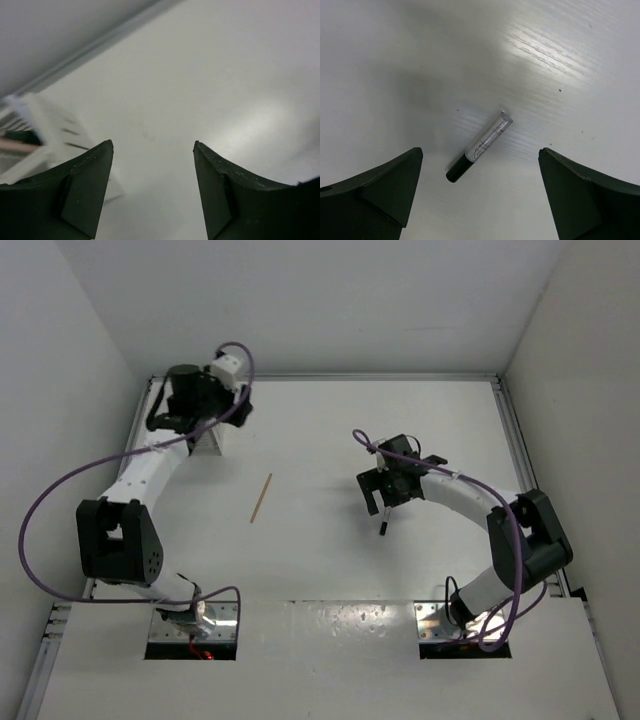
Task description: Organize the makeup
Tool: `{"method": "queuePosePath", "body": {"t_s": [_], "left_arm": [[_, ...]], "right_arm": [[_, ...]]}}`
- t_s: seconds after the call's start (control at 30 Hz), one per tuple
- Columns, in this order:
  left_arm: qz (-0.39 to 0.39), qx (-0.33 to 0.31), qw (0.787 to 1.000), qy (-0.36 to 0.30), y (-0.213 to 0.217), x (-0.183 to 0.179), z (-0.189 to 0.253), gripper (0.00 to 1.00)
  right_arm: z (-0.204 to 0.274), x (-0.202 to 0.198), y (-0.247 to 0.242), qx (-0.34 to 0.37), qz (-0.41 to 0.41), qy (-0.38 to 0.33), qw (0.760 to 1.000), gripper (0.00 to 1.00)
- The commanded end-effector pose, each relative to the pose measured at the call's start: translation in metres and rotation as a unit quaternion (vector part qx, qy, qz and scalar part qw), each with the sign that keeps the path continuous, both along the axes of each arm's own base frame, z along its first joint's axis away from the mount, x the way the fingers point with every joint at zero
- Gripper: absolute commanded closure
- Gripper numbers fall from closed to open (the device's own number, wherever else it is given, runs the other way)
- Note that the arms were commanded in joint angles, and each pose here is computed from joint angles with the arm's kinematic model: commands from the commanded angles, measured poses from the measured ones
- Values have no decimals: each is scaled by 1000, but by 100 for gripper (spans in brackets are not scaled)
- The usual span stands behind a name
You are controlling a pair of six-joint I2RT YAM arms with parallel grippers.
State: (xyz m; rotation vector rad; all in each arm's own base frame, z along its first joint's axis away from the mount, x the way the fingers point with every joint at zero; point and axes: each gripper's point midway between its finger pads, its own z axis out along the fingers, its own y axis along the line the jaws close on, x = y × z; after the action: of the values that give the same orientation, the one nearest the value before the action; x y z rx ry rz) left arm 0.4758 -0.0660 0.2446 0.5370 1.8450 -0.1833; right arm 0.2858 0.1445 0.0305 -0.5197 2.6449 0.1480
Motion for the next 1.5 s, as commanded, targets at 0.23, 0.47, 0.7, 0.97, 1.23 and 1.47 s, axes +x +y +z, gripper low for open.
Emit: {"method": "queuePosePath", "body": {"t_s": [0.23,0.47,0.7,0.97,1.23,1.47], "left_arm": [[-37,175,952,249,-61,-103,-188,24],[-14,194,946,258,-60,-95,-220,26],[-37,181,938,294,-69,-105,-245,78],[-46,140,942,302,-77,-91,-223,100],[-49,-23,999,2,-24,39,64,100],[33,-101,984,-142,84,60,107,100]], "right_arm": [[18,-5,-18,-7,-98,-20,995,0],[13,-14,-25,-16,-103,-14,994,0],[15,-13,-32,-31,-99,-29,994,0],[17,-8,-31,-33,-93,-37,994,0],[15,6,-21,-26,-74,-38,996,0],[15,24,-12,-17,-67,-52,996,0]]}}
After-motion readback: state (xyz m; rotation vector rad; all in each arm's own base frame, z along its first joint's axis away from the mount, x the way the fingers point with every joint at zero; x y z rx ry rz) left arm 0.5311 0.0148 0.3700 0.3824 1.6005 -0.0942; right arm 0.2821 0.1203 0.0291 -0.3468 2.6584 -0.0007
